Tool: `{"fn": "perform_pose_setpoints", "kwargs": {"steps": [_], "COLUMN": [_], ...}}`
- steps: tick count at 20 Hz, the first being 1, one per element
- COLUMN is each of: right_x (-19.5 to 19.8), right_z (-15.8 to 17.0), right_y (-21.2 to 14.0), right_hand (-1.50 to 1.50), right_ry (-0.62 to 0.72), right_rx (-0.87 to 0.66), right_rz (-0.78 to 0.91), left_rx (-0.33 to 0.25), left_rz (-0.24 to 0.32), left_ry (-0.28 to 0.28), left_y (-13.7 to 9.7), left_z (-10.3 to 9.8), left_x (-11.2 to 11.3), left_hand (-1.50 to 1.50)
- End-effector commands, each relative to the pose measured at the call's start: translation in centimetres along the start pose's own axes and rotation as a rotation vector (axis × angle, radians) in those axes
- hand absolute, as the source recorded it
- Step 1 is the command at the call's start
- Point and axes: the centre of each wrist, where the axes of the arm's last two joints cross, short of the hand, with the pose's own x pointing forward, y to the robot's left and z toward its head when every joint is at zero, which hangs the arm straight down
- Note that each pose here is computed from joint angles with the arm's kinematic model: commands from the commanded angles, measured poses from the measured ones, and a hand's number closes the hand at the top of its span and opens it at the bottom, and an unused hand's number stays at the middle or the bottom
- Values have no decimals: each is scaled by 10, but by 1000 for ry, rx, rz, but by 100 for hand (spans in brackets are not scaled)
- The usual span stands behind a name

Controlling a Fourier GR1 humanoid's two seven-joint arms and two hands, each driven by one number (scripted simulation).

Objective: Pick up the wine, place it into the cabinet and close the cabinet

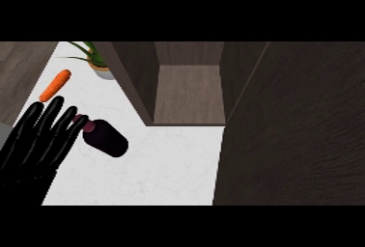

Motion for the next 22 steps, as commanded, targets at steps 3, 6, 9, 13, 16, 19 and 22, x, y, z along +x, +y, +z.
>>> {"fn": "perform_pose_setpoints", "kwargs": {"steps": [3, 6, 9, 13, 16, 19, 22], "right_x": [14, 12, 9, 14, 18, 5, 17], "right_z": [14, 7, 8, 3, 14, 7, -6], "right_y": [-8, -1, 7, -4, -3, -7, 0], "right_hand": [-150, -150, -150, -150, -150, -150, -150], "right_ry": [-35, -33, -39, -38, -43, -34, -26], "right_rx": [6, 1, 11, 10, 8, 16, -5], "right_rz": [-5, -17, -29, -22, -24, -10, -25], "left_rx": [126, 143, 153, 160, 175, 182, 183], "left_rz": [-65, -67, -85, -113, -101, -105, -126], "left_ry": [-27, 1, 4, 64, 67, 123, 138], "left_y": [52, 45, 61, 87, 97, 121, 134], "left_z": [-3, -6, -20, -10, -17, -4, -27], "left_x": [-12, -15, -30, -53, -69, -78, -92], "left_hand": [-150, -150, -150, -150, -150, -150, -150]}}
